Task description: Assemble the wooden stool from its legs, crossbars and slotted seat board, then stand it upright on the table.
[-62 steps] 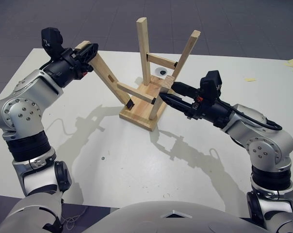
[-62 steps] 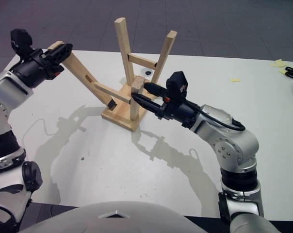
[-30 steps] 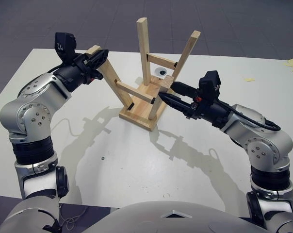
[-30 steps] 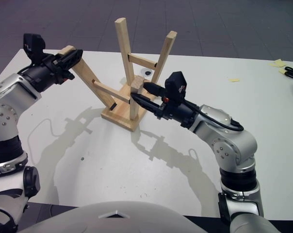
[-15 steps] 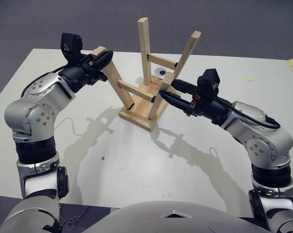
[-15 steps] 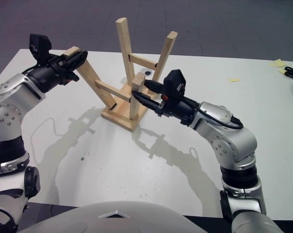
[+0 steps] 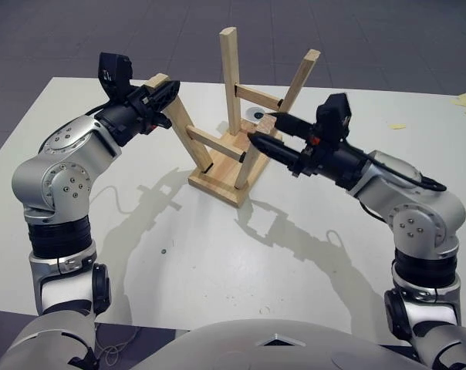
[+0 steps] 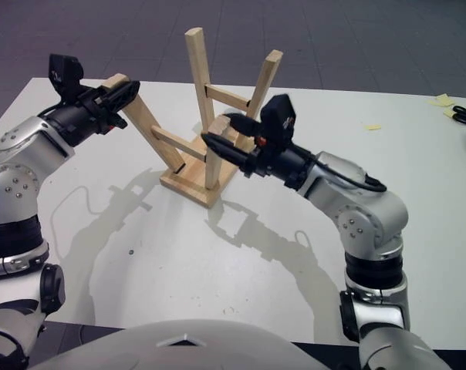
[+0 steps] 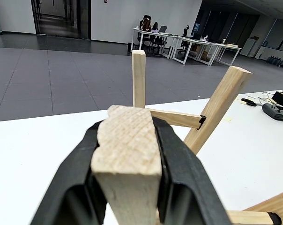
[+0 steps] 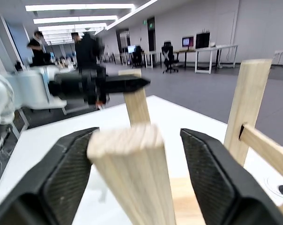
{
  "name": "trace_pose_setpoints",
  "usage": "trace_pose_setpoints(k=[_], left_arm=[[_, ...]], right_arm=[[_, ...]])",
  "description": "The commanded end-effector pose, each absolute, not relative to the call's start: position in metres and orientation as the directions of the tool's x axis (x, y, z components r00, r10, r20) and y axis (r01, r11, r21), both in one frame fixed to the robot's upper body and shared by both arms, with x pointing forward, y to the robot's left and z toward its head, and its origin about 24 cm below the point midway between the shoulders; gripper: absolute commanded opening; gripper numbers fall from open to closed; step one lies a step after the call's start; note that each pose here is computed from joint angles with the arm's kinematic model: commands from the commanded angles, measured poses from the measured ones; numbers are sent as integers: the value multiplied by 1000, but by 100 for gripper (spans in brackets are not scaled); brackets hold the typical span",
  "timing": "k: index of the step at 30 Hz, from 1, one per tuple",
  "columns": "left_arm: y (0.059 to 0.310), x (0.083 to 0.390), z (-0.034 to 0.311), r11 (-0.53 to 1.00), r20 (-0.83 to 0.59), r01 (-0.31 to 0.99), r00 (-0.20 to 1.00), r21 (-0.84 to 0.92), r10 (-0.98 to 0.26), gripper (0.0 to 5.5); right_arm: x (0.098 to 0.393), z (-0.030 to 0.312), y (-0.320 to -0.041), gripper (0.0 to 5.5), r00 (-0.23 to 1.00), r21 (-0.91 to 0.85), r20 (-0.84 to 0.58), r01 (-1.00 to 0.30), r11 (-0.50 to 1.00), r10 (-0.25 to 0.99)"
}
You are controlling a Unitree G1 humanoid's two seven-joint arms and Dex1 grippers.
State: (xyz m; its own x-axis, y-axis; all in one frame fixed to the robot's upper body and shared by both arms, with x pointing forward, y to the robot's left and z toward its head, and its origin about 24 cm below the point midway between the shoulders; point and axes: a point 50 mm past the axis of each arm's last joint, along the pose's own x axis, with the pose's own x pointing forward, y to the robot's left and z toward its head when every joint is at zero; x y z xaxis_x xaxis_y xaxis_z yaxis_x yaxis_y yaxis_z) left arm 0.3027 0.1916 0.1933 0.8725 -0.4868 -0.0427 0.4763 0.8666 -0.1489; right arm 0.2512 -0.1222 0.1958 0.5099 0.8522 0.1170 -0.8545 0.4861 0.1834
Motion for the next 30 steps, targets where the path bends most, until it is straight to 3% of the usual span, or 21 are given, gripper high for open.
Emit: trace_pose_setpoints(k=[1,4,6,8,11,19,26,30], left_arm=[[187,301,182,877,-125,467,869,-114,-479,105],[183,300,179,870,-127,479,862,-113,-491,105],[181,299,176,866,-136,487,856,-109,-499,105],[177,298,175,855,-141,508,843,-109,-519,105],[171,298,175,834,-137,540,823,-108,-551,105],[146,296,172,721,-121,681,711,-123,-692,105],[135,292,172,667,-108,737,659,-106,-745,105],[129,290,171,651,-110,753,642,-97,-759,105]], right_arm=[[257,228,-128,393,474,302,276,-869,393,836],[268,255,-137,443,492,365,386,-858,361,780],[282,264,-142,472,550,371,391,-828,420,738],[300,256,-150,498,637,367,332,-767,527,695],[312,238,-152,539,663,355,276,-743,567,696],[311,198,-141,540,609,324,181,-778,538,772],[301,200,-135,540,527,290,181,-835,467,830],[312,179,-131,540,588,69,0,-807,587,809]])
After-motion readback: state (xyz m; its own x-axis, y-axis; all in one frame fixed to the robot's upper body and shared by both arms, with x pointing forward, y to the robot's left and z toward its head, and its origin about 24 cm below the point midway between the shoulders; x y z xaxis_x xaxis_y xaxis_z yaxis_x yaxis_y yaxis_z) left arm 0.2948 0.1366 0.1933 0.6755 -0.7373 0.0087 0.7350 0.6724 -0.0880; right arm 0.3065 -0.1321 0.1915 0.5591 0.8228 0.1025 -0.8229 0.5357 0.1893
